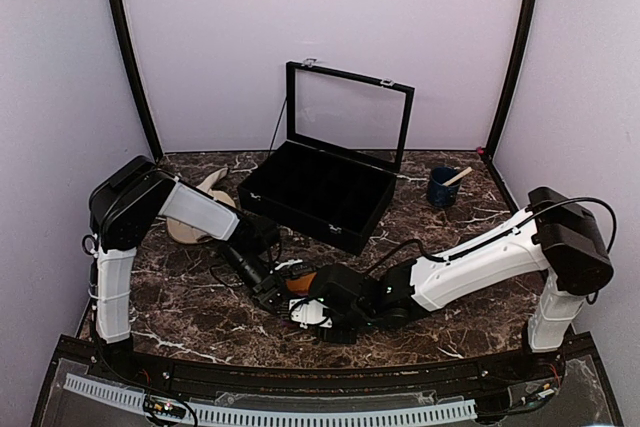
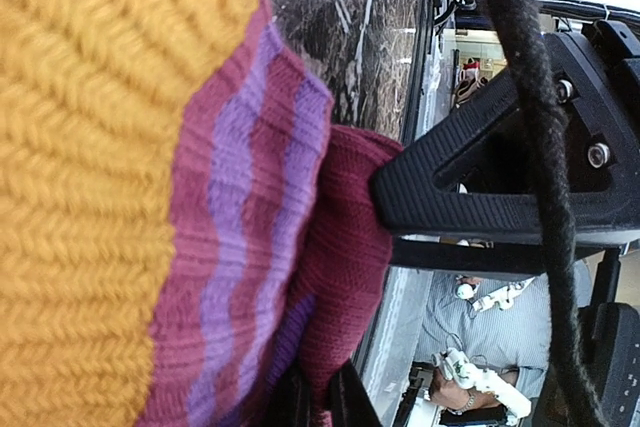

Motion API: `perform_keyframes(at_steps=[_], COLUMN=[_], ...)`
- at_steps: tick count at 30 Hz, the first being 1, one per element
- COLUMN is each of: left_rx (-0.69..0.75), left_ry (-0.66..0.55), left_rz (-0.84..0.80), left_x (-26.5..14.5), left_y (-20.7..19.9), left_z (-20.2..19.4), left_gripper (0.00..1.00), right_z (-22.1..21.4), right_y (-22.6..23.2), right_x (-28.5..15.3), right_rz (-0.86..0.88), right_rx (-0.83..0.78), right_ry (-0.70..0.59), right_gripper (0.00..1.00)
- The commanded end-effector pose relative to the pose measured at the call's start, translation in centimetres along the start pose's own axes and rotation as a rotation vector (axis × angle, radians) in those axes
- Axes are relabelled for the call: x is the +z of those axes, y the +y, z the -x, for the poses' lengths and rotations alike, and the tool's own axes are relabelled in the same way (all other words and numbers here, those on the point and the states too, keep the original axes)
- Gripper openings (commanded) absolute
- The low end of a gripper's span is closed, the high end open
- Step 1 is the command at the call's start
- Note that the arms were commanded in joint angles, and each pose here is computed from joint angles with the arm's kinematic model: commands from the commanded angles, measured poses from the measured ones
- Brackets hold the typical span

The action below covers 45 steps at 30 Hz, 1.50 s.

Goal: Roll the socks
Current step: Roll the sock at the center of the board.

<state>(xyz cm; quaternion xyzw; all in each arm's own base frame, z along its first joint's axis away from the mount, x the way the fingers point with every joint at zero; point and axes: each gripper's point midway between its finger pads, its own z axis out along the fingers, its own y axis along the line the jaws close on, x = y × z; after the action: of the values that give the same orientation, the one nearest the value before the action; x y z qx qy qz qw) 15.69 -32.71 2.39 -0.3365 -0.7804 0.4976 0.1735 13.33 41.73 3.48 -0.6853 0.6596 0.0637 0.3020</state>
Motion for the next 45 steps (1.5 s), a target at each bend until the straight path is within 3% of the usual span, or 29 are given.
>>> perform_keyframes(at_steps=[1,15,32,41,45], left_rx=[-0.056,-0.073,-0.093,-0.067,-0.049], left_ry=[0.037,0.029,0.026,-0.05,-0.1], left_rz=[0.073,0.056,0.041,0.14,0.166], left_x=[0.0,-0.4,-0.5,-1.7,-2.4], left_y=[2.3,2.1,2.1,2.3,1.8], left_z=[-1.1,-1.1,-1.1,0.3,1.2], left_gripper=[0.0,0.0,0.0,0.19,0.23], right_z=[0.8,-0.5,-4.1,-4.2,-4.7], right_y=[0.3,1.6,2.3,2.6,3.2], right_x=[0.5,2.4,4.6,4.1,3.6], right_rz=[0.003,0.079,0.212,0.36,0.426], right_rx=[-0.039,-0.057,0.05,0.192,0.233], right_ry=[-0.019,0.022,0.138,0.155,0.173], right_gripper=[0.42,0.37,0.12,0.02,0.0])
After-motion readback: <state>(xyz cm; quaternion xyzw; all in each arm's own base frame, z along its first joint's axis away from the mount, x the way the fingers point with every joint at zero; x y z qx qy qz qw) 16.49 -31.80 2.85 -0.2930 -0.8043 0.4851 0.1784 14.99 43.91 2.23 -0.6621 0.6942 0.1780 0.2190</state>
